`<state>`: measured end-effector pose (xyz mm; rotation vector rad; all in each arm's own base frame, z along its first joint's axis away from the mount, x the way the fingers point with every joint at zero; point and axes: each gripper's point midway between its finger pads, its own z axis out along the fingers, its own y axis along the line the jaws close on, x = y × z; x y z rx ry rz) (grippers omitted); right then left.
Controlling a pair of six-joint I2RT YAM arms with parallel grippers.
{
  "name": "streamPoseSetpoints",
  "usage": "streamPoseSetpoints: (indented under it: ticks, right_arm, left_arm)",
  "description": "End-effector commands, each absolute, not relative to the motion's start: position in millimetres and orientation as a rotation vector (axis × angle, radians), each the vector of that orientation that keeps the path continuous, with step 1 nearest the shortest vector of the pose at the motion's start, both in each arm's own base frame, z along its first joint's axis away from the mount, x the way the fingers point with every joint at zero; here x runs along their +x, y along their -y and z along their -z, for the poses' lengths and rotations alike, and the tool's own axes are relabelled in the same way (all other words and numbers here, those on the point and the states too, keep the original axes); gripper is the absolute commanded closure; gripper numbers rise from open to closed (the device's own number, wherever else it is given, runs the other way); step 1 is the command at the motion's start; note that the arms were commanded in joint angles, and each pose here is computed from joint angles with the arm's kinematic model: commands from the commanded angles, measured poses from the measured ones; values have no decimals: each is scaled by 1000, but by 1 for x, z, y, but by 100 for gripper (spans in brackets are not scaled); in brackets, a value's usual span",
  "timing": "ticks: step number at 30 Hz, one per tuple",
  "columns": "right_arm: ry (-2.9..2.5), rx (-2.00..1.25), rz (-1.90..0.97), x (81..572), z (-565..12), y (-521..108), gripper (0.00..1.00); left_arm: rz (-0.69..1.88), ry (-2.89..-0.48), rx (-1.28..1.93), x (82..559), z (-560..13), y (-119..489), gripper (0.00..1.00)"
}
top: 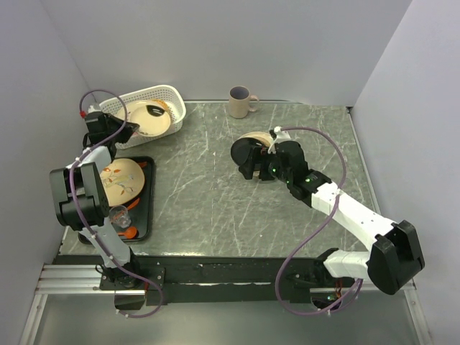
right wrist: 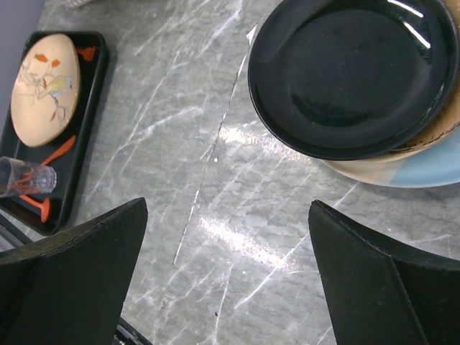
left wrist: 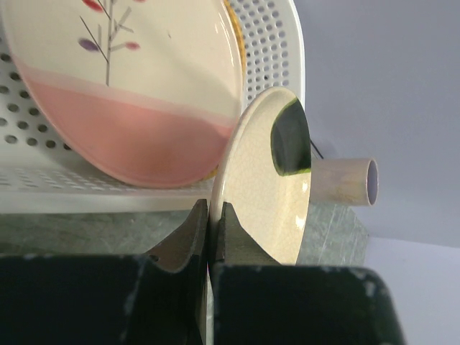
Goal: Place the plates into the plastic bin on the countertop
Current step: Place the plate in the plastic bin.
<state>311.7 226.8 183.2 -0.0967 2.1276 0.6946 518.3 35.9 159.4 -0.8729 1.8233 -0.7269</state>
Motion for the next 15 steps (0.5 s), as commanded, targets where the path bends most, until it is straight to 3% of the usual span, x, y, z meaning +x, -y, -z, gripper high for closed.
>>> streamPoseSetpoints:
  ticks: [1, 15]
  right_arm:
    - [-2081, -151, -725, 319, -200, -238, 0]
    - [-2103, -150, -718, 317, -193, -237, 0]
  left_arm:
    - [699, -1718, -858, 534, -196, -57, 99]
    - [721, -1709, -901, 567, -184, -68, 99]
